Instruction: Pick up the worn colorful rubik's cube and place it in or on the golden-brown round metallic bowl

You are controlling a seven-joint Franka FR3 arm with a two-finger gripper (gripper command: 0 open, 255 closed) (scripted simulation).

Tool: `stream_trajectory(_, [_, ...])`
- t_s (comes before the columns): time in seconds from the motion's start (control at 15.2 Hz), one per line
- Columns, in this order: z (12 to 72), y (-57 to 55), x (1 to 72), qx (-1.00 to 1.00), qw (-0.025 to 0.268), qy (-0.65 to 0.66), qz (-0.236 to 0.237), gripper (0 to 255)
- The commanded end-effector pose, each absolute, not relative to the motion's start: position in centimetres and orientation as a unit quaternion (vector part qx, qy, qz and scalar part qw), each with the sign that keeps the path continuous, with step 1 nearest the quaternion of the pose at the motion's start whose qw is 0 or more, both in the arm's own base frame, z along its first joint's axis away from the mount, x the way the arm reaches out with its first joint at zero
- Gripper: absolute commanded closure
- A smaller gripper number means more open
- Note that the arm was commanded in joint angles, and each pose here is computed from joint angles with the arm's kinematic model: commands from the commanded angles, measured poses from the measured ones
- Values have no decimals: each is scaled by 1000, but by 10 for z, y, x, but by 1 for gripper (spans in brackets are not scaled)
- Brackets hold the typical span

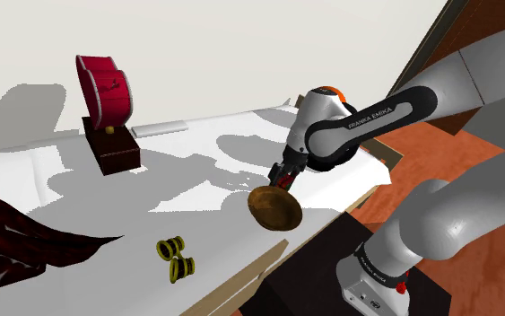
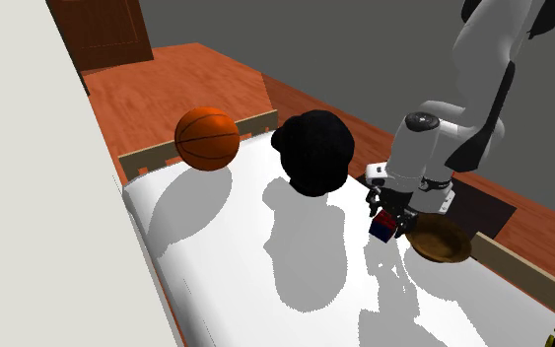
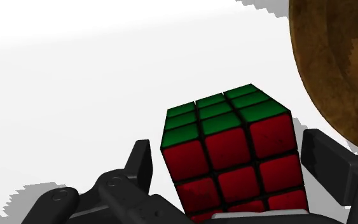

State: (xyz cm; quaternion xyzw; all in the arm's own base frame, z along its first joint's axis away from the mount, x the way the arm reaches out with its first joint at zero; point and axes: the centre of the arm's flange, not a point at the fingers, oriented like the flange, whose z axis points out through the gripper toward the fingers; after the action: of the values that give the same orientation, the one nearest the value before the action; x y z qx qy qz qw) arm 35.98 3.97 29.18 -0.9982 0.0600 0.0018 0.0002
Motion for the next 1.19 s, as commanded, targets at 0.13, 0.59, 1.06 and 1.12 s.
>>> stream_trajectory(0.13, [289,40,359,-998,0,60,2,0])
stream_trajectory(0.59, [289,41,360,-998,0,60,2,255])
stream_trajectory(1.06, [295,40,359,-998,0,60,2,255])
stream_trajectory(1.12, [300,40,359,-998,0,60,2,255])
